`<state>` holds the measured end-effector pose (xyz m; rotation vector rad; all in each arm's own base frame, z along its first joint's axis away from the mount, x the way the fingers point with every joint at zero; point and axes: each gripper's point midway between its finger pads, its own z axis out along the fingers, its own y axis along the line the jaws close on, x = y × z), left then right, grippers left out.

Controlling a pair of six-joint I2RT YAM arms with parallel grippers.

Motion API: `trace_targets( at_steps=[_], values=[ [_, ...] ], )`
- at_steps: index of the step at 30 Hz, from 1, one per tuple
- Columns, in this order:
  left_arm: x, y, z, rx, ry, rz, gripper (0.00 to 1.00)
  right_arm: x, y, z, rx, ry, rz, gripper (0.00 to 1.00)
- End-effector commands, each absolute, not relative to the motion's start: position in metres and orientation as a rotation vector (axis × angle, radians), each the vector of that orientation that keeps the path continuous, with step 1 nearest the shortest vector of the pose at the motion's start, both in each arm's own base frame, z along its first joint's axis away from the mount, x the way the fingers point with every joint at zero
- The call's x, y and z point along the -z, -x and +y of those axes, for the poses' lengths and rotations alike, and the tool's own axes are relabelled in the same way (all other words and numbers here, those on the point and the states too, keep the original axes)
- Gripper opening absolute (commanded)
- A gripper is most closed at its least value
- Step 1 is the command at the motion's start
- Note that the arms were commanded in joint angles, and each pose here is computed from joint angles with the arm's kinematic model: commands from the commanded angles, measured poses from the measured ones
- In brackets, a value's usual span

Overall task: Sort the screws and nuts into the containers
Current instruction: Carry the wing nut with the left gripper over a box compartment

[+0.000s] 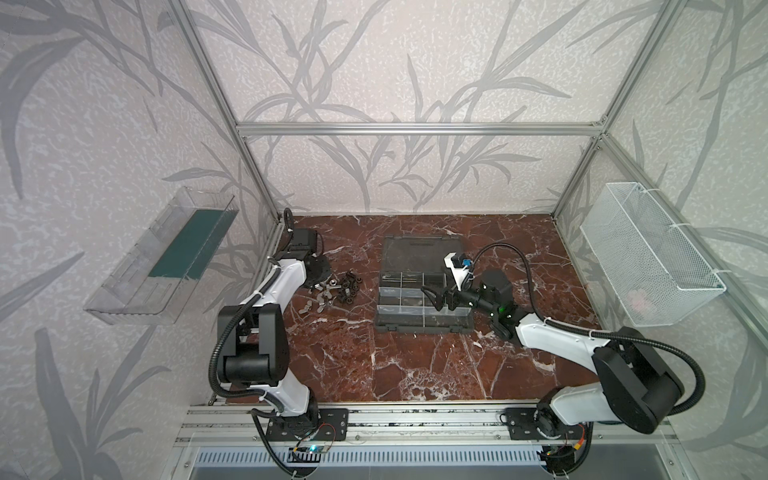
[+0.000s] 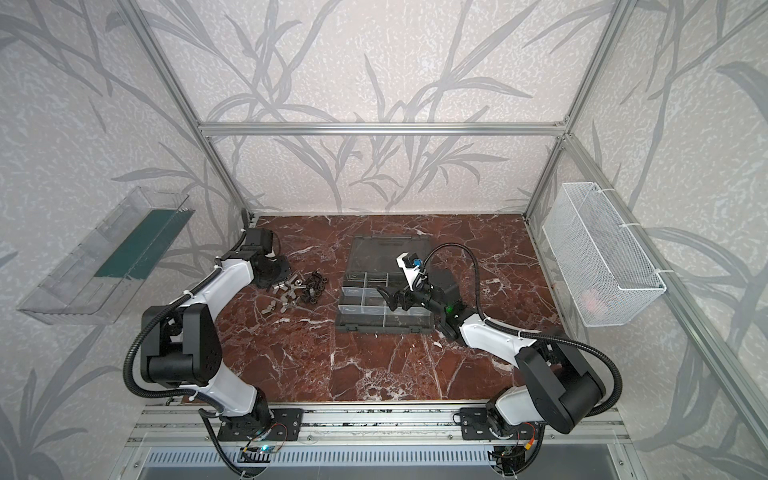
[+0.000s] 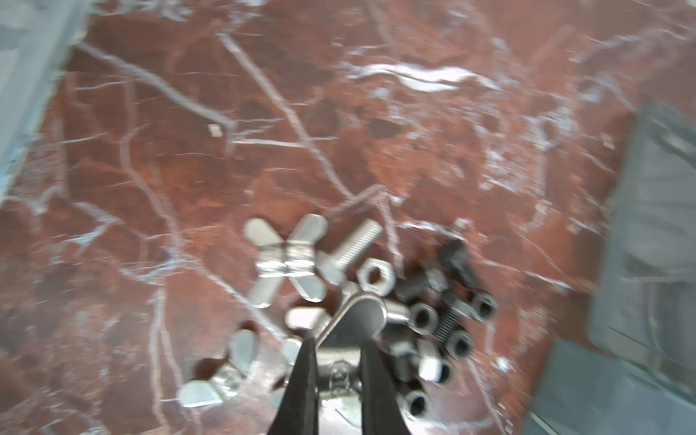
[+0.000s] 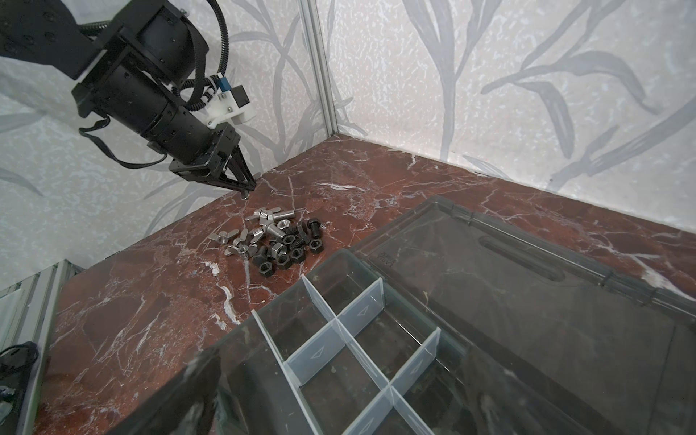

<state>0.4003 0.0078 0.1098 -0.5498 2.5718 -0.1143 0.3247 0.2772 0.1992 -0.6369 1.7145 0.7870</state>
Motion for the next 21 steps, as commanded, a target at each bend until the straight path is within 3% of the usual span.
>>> trace_targets(
  at_steps=[1, 5, 10, 21],
  values=[
    [-0.145, -0.410, -0.032, 0.233, 0.439, 2.522, 0.08, -0.219, -0.322, 0.275, -0.766, 0.597, 1.697, 0.99],
    [-0.162, -0.413, -0.086, 0.301, 0.275, 2.521, 0.08, -0.210, -0.314, 0.284, -0.705, 0.649, 1.684, 0.99],
    [-0.144, -0.402, -0.139, 0.382, 0.115, 2.585, 0.08, -0.216, -0.304, 0.288, -0.760, 0.654, 1.663, 0.99],
    [-0.111, -0.368, -0.186, 0.398, -0.045, 2.704, 0.09, -0.200, -0.307, 0.282, -0.691, 0.659, 1.686, 0.99]
  ],
)
